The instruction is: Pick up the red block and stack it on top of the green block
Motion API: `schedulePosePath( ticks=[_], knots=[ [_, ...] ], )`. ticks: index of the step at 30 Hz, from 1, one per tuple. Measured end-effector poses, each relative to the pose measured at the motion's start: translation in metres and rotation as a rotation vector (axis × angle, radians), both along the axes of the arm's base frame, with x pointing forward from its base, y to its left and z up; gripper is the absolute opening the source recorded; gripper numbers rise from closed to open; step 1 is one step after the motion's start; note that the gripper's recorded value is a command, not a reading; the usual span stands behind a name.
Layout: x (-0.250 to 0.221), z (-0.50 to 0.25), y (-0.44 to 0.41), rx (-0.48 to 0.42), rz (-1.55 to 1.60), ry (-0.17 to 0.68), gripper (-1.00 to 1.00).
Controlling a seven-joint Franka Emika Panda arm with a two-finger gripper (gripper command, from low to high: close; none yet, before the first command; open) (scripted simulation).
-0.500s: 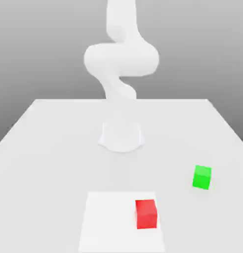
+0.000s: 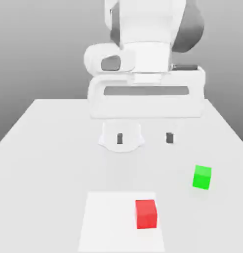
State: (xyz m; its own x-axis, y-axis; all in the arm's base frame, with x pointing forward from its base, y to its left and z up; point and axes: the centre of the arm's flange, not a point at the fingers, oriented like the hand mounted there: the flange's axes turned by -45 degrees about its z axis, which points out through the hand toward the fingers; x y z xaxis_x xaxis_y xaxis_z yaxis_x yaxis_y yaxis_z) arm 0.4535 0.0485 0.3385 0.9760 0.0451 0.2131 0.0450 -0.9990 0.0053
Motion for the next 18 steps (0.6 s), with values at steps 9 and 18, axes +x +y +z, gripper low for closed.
schedulePosePath(
  ticks=[9, 18],
  knots=[
    [-0.040, -0.155, 0.014, -0.005, 0.023, 0.212, 0.00],
    [-0.042, -0.193, 0.014, -0.007, 0.023, 0.214, -1.00]
  ],
)
